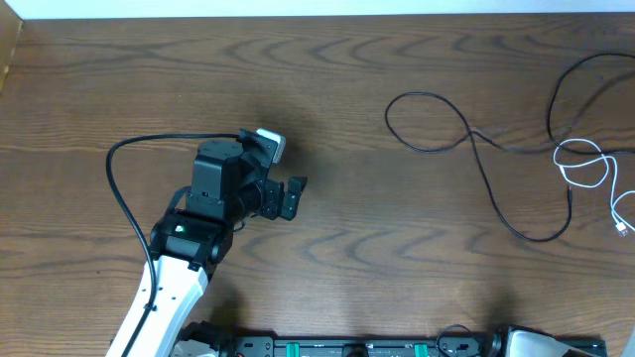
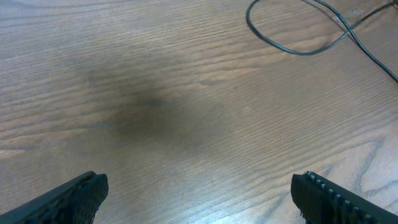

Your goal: Untangle cables

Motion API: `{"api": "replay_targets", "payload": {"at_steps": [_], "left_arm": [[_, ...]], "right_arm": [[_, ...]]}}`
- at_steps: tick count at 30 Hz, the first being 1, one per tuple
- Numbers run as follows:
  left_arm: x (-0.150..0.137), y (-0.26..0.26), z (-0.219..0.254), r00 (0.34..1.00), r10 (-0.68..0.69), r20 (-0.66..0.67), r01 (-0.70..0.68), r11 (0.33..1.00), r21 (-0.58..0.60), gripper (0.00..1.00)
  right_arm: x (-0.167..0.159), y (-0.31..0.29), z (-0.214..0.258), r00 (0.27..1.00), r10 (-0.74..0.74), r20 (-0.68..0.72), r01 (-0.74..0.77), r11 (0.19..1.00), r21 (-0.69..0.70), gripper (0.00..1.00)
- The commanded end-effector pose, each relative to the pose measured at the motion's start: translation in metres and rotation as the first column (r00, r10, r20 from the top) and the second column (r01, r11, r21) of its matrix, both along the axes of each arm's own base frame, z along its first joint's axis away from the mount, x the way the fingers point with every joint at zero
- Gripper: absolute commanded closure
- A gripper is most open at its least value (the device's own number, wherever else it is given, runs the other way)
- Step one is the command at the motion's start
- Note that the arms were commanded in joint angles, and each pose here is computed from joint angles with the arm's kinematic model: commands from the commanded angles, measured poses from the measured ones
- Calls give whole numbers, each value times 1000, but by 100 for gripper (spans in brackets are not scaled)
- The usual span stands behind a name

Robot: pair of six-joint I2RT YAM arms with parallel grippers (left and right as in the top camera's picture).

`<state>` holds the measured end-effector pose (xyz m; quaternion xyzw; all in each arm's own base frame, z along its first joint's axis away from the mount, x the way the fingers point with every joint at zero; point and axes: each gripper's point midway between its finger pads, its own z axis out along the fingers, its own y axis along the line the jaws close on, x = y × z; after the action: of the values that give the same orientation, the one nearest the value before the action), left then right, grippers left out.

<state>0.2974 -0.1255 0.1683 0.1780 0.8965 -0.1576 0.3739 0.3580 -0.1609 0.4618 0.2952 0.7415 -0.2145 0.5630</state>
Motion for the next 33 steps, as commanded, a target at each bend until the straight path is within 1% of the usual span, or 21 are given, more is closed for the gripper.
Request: {"api": "replay_targets", "payload": {"at_steps": [1,7,12,16,21,24,25,26,27,28,29,33], "left_arm": [[-1,-1,-2,1000,-14,-5,14,1000,2,0],[-3,0,-4,1000,-14,-17,14,1000,5,1],[-4,0,-5,1000,-14,-23,14,1000,7,0],[-4,0,-5,1000,-14,-23,14,1000,7,1],[-4,0,-5,1000,-14,-23,14,1000,7,1],[-4,0,-5,1000,-14,-23,14,1000,6,1],[-4,0,-5,1000,-14,-23,14,1000,6,1],[-4,0,-5,1000,-14,-23,14,1000,6,1],[-4,0,-5,1000,-14,-22,14,1000,6,1],[-4,0,-5,1000,-14,-22,14,1000,6,1],[-4,0,-5,1000,-14,-22,14,1000,6,1],[-4,0,-5,1000,-14,-22,14,1000,7,1]], "right_arm": [[-7,-20,-9,995,-82,-56,81,997,-20,99],[-3,-58,-57,967,-177,-183,186,982,35,98],[4,-101,-107,919,-255,-300,286,956,62,99],[5,-130,-142,882,-287,-373,339,937,81,99],[11,-149,-183,879,-242,-410,341,922,186,99],[18,-153,-209,889,-174,-424,309,910,276,98],[21,-152,-217,892,-144,-429,294,905,308,97],[22,-151,-227,891,-113,-440,283,896,341,71],[23,-148,-237,889,-83,-451,273,887,373,41],[23,-145,-246,886,-55,-461,265,876,403,2],[23,-142,-254,880,-33,-475,262,866,425,1],[22,-124,-274,855,42,-517,253,836,487,1]]}}
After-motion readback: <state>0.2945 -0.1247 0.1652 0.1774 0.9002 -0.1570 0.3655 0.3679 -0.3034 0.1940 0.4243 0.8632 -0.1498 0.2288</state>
